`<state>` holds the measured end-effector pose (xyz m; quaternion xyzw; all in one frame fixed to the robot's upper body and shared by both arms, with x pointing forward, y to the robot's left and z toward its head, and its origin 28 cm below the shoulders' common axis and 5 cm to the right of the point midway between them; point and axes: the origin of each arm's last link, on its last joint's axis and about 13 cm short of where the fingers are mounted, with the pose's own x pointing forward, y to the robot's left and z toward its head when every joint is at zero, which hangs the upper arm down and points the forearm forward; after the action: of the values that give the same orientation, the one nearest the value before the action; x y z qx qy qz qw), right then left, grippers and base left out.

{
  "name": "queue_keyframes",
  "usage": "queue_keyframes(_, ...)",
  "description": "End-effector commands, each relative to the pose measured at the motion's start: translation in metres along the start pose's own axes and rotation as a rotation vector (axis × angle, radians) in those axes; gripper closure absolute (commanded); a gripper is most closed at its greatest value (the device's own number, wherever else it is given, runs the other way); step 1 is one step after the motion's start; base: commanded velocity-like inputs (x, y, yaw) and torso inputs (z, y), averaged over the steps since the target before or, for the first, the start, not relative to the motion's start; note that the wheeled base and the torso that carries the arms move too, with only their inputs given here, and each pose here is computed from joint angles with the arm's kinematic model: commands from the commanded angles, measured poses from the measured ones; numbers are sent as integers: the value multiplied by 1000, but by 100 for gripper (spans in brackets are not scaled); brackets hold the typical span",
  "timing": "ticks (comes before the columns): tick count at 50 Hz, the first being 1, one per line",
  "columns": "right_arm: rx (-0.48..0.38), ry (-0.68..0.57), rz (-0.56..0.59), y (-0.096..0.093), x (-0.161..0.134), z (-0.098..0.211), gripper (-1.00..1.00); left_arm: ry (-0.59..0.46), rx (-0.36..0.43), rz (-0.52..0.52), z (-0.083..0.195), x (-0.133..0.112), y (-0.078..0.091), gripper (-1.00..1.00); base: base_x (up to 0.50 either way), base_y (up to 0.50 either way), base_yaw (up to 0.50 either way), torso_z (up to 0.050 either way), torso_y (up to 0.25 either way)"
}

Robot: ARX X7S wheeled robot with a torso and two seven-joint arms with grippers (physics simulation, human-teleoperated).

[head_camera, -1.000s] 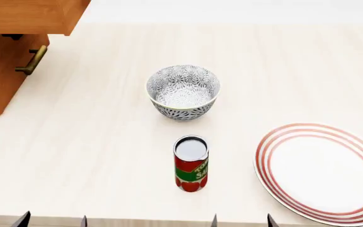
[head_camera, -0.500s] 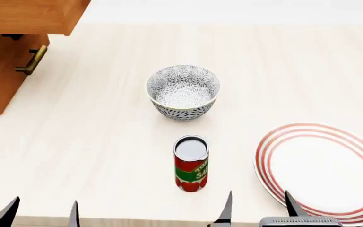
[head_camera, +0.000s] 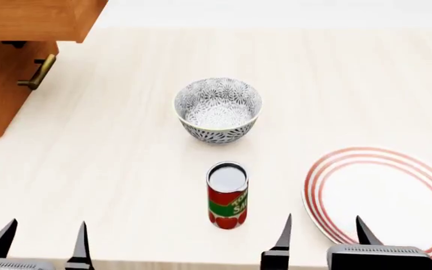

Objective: Put the bowl on the plate.

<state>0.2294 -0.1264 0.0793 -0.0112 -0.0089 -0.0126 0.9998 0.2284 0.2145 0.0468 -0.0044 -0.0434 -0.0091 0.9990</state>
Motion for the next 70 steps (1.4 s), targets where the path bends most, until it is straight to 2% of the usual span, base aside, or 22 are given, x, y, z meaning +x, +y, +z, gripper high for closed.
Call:
queue_keyframes(1,19,-37,4,-4,0,12,-100,2,-5,3,0,2,1,-100,90,0,0,0,0)
queue_keyframes(11,12,-63,5,-6,-1,20,-100,2,-3,1,0,2,1,-100,129,0,0,0,0)
queue_keyframes(34,17,-59,-3,-9,-3,17,-100,-10,-11,1,4,3,2,-100,161,0,0,0,0)
queue_keyframes(37,20,-61,-3,-9,-3,17,-100,-12,-12,0,-7,1,2,-100,164,0,0,0,0)
queue_keyframes(40,20,-63,0,-9,-2,18,-100,-14,-12,2,0,0,2,-100,163,0,0,0,0)
queue_keyframes(50,24,-76,1,-11,-5,23,-100,-13,-10,2,-4,-2,2,-100,162,0,0,0,0)
queue_keyframes(70,37,-48,7,-10,-3,15,-100,-13,-13,-3,-4,1,3,-100,165,0,0,0,0)
